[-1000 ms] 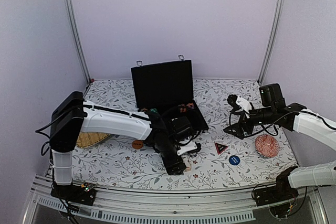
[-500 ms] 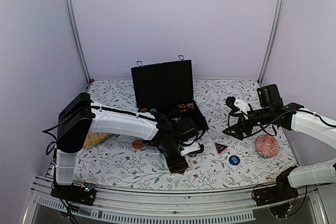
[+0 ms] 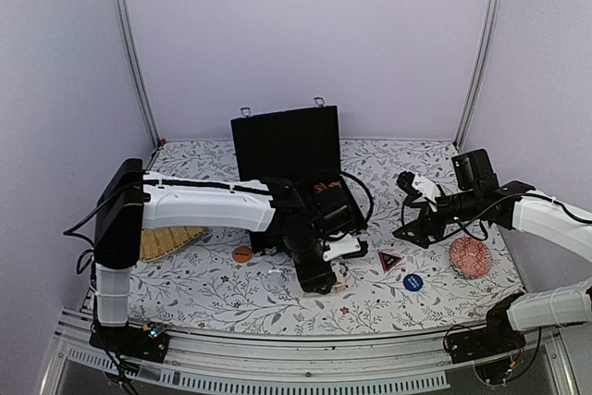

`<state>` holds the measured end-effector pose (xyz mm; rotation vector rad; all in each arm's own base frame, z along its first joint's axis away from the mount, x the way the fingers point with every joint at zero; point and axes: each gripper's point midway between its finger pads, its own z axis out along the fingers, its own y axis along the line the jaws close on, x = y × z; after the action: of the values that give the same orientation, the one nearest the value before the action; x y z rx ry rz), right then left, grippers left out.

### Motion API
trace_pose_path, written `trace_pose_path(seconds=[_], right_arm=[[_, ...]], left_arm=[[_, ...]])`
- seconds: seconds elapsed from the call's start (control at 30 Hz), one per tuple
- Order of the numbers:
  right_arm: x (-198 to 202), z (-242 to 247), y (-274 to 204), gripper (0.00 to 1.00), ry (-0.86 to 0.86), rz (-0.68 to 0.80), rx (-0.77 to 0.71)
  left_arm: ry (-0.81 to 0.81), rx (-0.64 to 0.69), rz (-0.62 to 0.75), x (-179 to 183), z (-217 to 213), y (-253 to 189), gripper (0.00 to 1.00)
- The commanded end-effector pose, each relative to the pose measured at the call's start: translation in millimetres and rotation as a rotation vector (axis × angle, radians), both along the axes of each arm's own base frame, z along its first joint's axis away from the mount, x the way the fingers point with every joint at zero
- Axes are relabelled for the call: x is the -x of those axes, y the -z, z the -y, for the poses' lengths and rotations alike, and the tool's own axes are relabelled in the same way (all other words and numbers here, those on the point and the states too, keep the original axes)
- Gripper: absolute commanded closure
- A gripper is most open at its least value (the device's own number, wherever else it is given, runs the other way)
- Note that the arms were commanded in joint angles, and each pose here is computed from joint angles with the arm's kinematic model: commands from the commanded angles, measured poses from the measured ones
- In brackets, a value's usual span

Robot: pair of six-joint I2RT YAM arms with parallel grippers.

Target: Pack up texas hold em set

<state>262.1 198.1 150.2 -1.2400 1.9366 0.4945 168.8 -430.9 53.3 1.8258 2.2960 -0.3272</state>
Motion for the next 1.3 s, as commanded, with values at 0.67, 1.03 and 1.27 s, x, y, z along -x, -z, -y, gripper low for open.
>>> trace_pose_path(seconds=[0.67, 1.03, 1.27], right_arm=[[-17, 12, 8, 0.1, 0.084, 0.017, 0.061], [-19, 15, 12, 0.1, 0.104, 0.021, 0.081], [-20, 15, 15, 0.1, 0.102, 0.014, 0.087]], left_arm=[[-0.199, 0.055, 0.484, -244, -55, -77, 0.48], [-0.191, 0.04, 0.525, -299, -59, -50, 0.47], [-0.159, -0.013, 0.48, -295, -63, -17, 0.47]])
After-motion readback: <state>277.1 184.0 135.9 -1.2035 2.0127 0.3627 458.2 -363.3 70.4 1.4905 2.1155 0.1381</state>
